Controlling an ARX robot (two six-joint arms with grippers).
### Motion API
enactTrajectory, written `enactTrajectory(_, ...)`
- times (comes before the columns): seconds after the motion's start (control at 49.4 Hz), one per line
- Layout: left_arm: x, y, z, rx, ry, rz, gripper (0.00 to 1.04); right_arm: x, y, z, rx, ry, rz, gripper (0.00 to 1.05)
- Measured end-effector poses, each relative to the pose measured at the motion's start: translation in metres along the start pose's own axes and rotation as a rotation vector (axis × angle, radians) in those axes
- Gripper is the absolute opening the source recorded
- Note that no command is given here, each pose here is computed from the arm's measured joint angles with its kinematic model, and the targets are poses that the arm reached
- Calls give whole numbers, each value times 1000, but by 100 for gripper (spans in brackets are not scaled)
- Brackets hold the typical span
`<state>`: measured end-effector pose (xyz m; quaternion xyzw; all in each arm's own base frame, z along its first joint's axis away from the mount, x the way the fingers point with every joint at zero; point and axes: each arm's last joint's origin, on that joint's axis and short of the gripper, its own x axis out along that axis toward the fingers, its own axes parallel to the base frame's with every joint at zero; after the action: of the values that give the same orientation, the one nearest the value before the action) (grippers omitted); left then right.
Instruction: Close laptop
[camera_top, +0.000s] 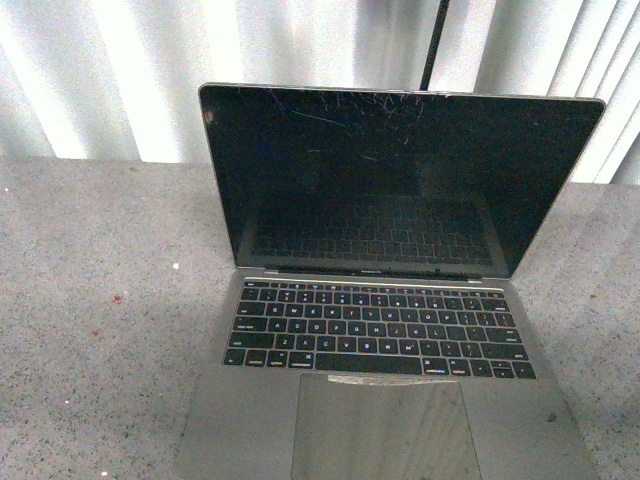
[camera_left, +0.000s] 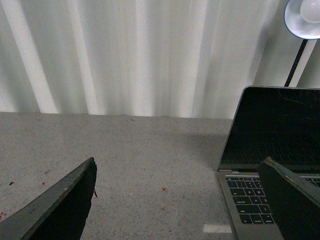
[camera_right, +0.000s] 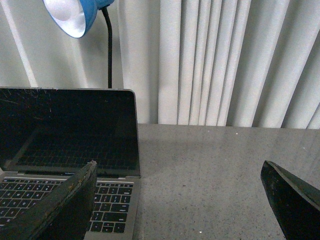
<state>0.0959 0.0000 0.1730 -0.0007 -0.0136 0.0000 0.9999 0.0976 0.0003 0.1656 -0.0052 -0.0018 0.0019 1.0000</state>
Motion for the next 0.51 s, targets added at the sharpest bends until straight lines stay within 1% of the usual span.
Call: enactTrajectory(0.506,0,0,0,0,0,0,98,0,0,0,0,0,0,97)
